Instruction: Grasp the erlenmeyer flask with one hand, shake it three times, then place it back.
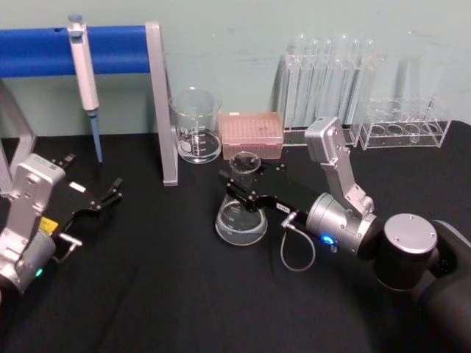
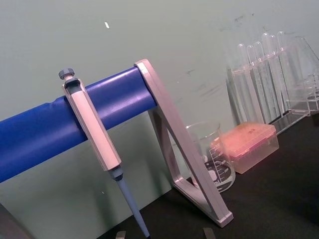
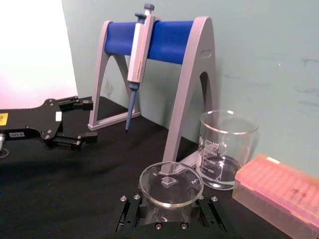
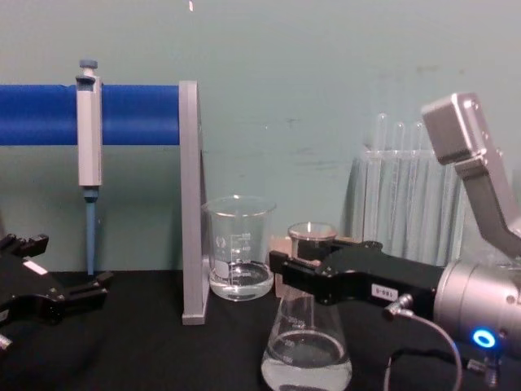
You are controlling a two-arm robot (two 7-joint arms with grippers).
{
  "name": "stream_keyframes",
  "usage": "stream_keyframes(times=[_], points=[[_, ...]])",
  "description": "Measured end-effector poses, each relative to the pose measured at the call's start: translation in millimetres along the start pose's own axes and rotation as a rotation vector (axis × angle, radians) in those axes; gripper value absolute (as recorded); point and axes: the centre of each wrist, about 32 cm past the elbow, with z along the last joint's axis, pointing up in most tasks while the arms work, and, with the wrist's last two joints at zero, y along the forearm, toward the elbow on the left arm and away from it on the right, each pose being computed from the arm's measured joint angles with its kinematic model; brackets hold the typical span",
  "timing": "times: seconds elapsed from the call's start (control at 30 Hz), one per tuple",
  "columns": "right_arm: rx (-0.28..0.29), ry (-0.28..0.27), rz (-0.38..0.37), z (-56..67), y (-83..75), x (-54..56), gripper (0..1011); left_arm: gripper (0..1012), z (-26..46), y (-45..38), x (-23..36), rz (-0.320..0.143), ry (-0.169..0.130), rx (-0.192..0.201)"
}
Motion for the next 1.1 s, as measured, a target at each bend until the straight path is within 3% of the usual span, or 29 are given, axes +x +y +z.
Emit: stream_keyframes(times=[0.23,0.67,1.1], points=[[0.005,-0.006,-0.016,14.3,-6.2,-2.1,447,1001,0.0,0.0,0.0,0.000,0.000,0.000],[0.051,-0.035,-0.033,62.4,-27.8,-4.6,447,1001,0.0,0.0,0.0,0.000,0.000,0.000],[0.097,-0.045,-0.045,84.3,-42.5,-3.4,447,1001,0.0,0.0,0.0,0.000,0.000,0.000]])
